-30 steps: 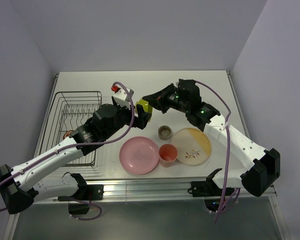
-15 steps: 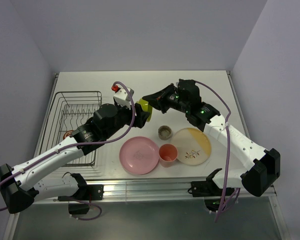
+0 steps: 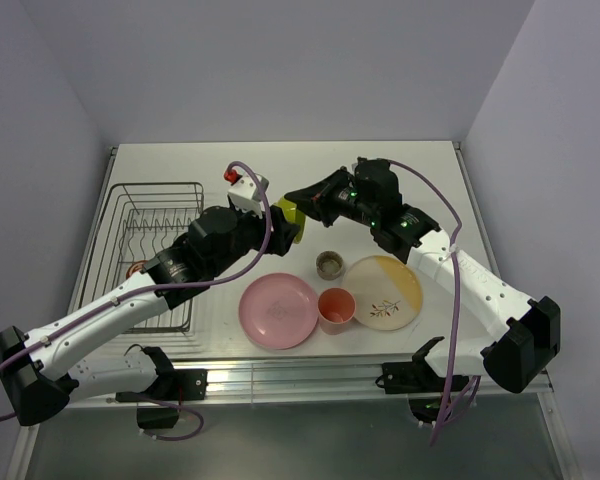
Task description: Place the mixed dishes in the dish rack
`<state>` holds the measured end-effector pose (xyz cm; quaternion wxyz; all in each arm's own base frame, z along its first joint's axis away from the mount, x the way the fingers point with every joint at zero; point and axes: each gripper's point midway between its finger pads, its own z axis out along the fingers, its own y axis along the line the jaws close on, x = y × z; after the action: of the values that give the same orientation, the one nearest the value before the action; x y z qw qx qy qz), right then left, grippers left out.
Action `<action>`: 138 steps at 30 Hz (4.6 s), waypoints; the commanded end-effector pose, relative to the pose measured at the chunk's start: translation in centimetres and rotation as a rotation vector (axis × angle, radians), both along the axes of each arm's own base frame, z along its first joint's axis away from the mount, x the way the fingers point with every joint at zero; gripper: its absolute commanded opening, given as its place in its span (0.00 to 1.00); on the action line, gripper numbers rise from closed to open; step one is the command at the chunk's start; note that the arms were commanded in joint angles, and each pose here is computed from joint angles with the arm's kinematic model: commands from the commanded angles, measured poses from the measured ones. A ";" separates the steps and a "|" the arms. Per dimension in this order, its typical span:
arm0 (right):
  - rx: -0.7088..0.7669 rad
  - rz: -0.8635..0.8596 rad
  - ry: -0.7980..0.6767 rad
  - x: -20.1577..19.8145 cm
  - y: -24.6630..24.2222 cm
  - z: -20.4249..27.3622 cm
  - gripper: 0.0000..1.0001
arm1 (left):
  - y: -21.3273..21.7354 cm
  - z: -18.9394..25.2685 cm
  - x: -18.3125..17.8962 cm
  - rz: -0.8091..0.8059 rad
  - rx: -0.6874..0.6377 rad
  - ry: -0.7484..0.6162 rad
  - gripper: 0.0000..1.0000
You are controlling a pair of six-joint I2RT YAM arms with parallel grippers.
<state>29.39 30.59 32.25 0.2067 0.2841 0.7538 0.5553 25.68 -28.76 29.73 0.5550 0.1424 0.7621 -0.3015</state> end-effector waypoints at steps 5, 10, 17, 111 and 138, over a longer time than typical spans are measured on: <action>-0.018 0.015 -0.158 0.2 0.2 4.7 0.32 | 0.5 2.0 0.2 0.037 -0.032 -0.020 0.00; -0.076 0.011 -0.154 0.1 -0.2 3.9 0.63 | 1.2 2.2 0.9 0.093 -0.013 -0.027 0.00; -0.149 0.023 -0.136 -0.8 -1.1 1.7 0.67 | 3.4 2.3 2.0 0.210 0.047 -0.026 0.00; -0.664 0.111 -0.231 0.5 -12.5 -12.3 0.71 | 29.6 -16.1 0.1 1.105 0.660 0.819 0.99; -1.040 0.235 -0.149 -6.9 -14.8 -18.6 0.64 | 19.7 -1.9 2.6 0.681 0.065 0.503 0.99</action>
<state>23.62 17.23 13.53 0.2961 0.0223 0.9399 0.1686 27.33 -5.62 24.57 0.3830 -0.2161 0.8981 -0.0019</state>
